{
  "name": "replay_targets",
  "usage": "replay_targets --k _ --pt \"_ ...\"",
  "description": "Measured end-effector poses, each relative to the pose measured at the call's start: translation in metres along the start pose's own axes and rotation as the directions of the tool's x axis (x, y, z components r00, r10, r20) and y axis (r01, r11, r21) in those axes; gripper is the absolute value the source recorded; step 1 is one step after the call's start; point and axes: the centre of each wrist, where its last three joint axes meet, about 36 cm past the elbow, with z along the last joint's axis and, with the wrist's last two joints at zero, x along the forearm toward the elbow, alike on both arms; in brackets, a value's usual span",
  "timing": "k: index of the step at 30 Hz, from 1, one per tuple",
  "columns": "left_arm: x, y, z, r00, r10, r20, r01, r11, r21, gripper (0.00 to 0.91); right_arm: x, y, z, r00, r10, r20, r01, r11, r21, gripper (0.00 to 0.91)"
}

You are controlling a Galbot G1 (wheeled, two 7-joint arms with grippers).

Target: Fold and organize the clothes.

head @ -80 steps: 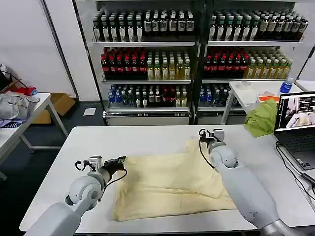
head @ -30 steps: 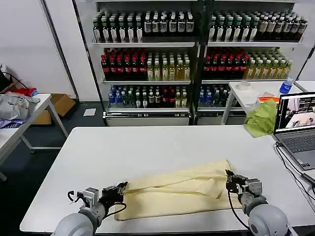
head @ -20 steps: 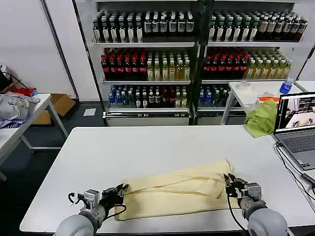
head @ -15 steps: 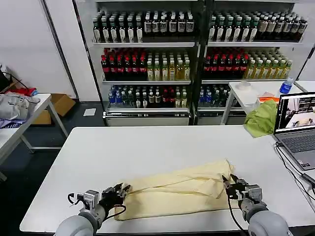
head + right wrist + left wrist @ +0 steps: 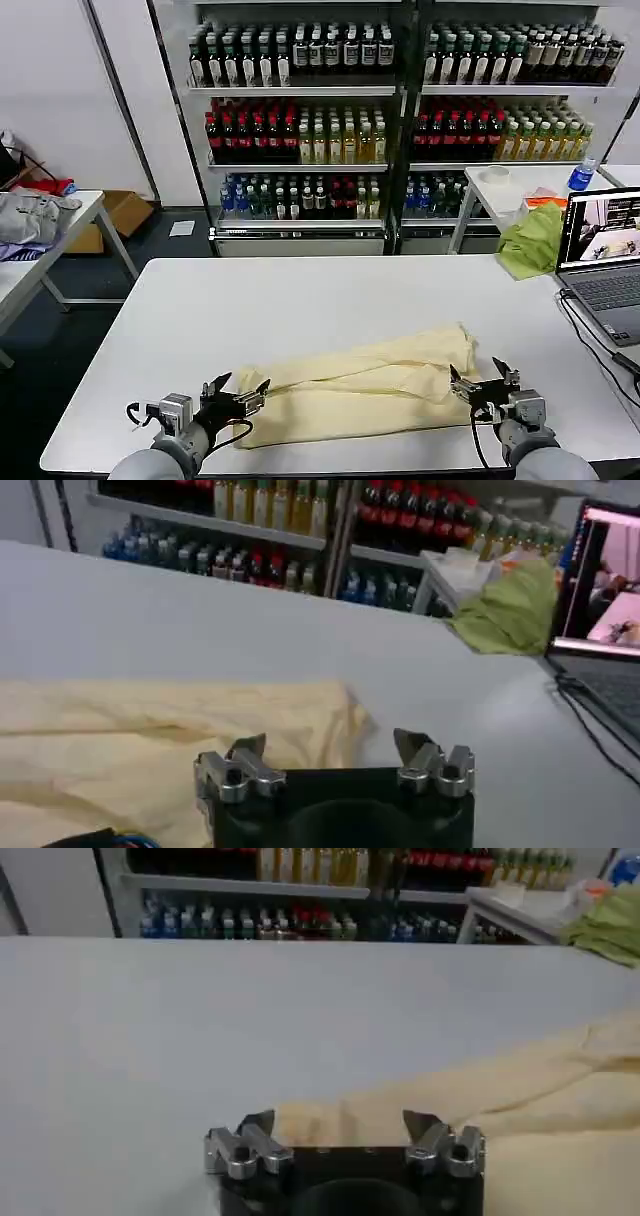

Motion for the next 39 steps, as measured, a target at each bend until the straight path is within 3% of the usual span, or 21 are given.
replay_targets --k 11,23,24,27,30,39 --pt "0.002 -0.011 0.017 0.999 -0.047 0.012 0.046 0.997 0.062 0.907 0.035 0.007 0.014 0.998 0.06 0.038 -0.061 0.998 0.024 0.907" --pt "-0.015 -0.023 0.029 0.996 -0.084 0.016 0.081 0.986 0.147 0.907 0.059 0.018 0.028 0.996 0.087 0.021 -0.088 0.996 0.026 0.907" --pt "-0.017 -0.024 0.03 0.996 -0.087 0.015 0.084 0.985 0.152 0.544 0.06 0.018 0.029 0.996 0.088 0.019 -0.089 0.996 0.026 0.907" --pt "-0.023 -0.026 0.032 0.995 -0.095 0.017 0.091 0.983 0.161 0.242 0.064 0.02 0.03 0.996 0.091 0.017 -0.091 0.996 0.025 0.907" --pt "-0.027 -0.027 0.034 0.994 -0.106 0.017 0.101 0.981 0.167 0.141 0.066 0.02 0.029 0.995 0.095 0.018 -0.095 0.995 0.027 0.907" --pt "-0.029 -0.032 0.043 0.995 -0.103 0.009 0.1 0.979 0.178 0.091 0.069 0.021 0.03 0.995 0.102 0.019 -0.102 0.994 0.025 0.907"
